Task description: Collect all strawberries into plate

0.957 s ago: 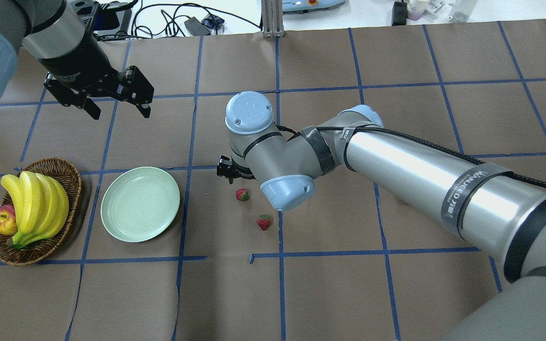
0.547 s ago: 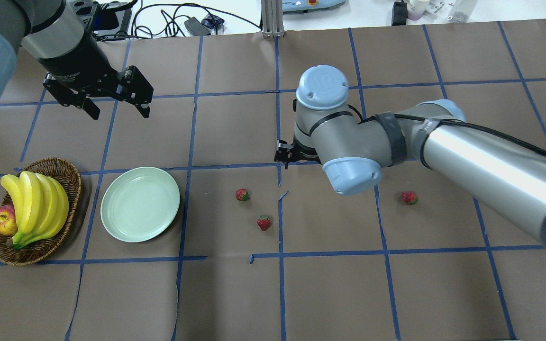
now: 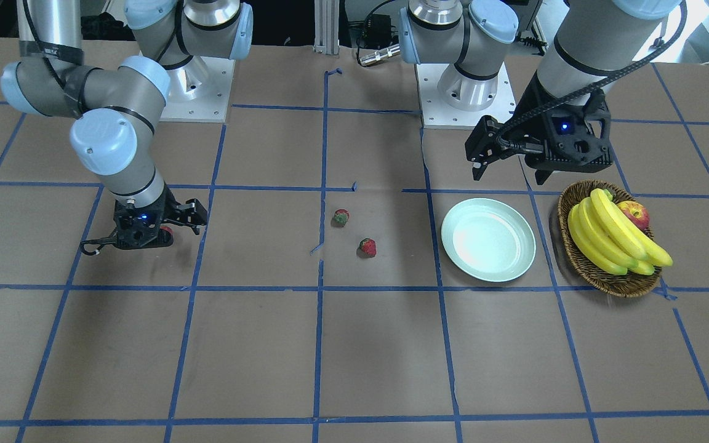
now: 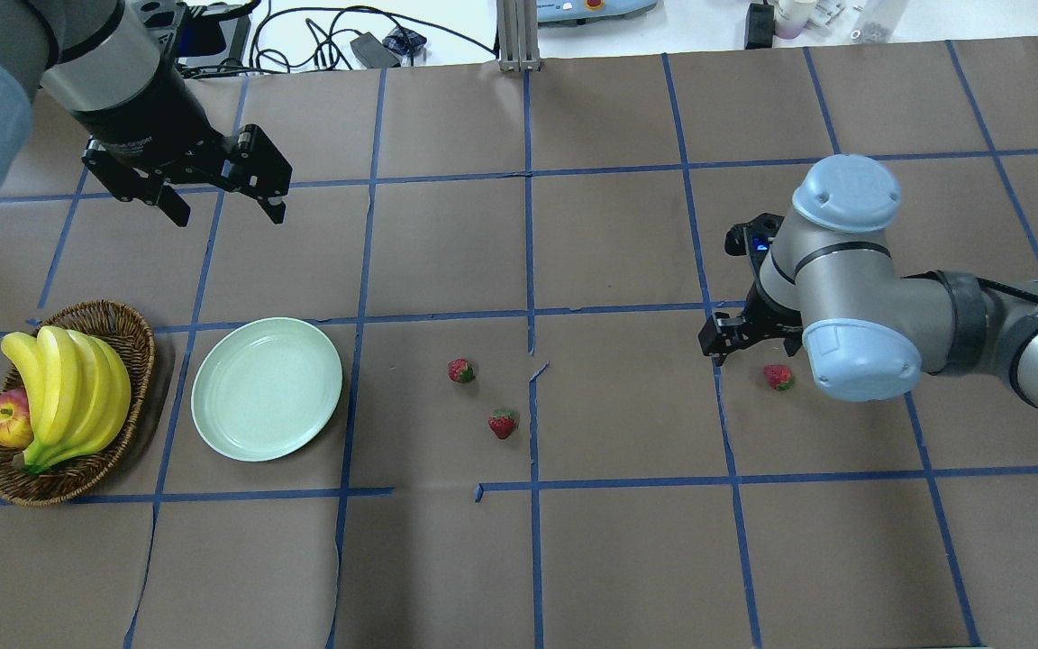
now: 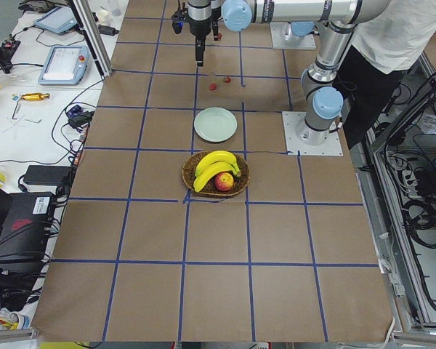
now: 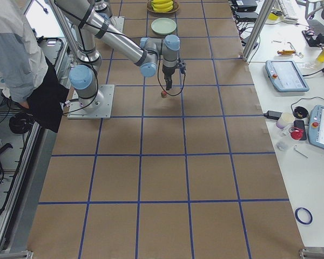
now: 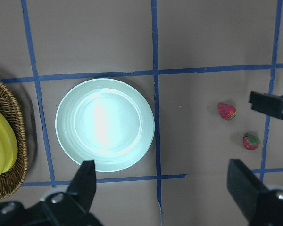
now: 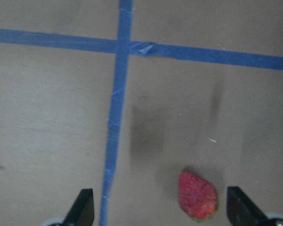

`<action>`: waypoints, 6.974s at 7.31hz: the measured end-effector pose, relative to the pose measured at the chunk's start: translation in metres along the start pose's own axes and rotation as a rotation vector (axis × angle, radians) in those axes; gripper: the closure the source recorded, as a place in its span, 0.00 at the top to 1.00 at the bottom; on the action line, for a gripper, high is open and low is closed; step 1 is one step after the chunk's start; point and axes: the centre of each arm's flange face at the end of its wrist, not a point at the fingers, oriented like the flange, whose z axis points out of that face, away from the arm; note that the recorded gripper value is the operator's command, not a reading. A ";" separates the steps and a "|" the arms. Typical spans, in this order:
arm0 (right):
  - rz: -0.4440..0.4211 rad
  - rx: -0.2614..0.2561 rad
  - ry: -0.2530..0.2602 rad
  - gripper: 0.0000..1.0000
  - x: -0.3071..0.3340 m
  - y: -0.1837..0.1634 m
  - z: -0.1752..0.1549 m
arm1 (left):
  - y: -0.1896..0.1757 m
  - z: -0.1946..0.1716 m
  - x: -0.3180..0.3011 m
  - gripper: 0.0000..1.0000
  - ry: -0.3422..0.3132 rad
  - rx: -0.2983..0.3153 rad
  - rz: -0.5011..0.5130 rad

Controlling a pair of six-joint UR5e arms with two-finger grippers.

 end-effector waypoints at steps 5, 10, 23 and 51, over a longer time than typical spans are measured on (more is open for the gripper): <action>-0.025 -0.023 -0.025 0.18 0.021 0.019 0.031 | 0.000 0.000 0.000 1.00 0.000 -0.001 0.000; 0.026 0.037 -0.004 0.00 0.001 -0.006 0.006 | 0.000 0.001 0.000 1.00 0.001 -0.002 0.000; 0.176 0.085 -0.078 1.00 -0.263 -0.066 -0.023 | -0.005 0.005 0.000 1.00 0.001 0.002 0.000; 0.170 0.164 -0.031 1.00 -0.063 -0.021 -0.319 | 0.030 0.313 0.162 0.00 -0.022 -0.052 -0.031</action>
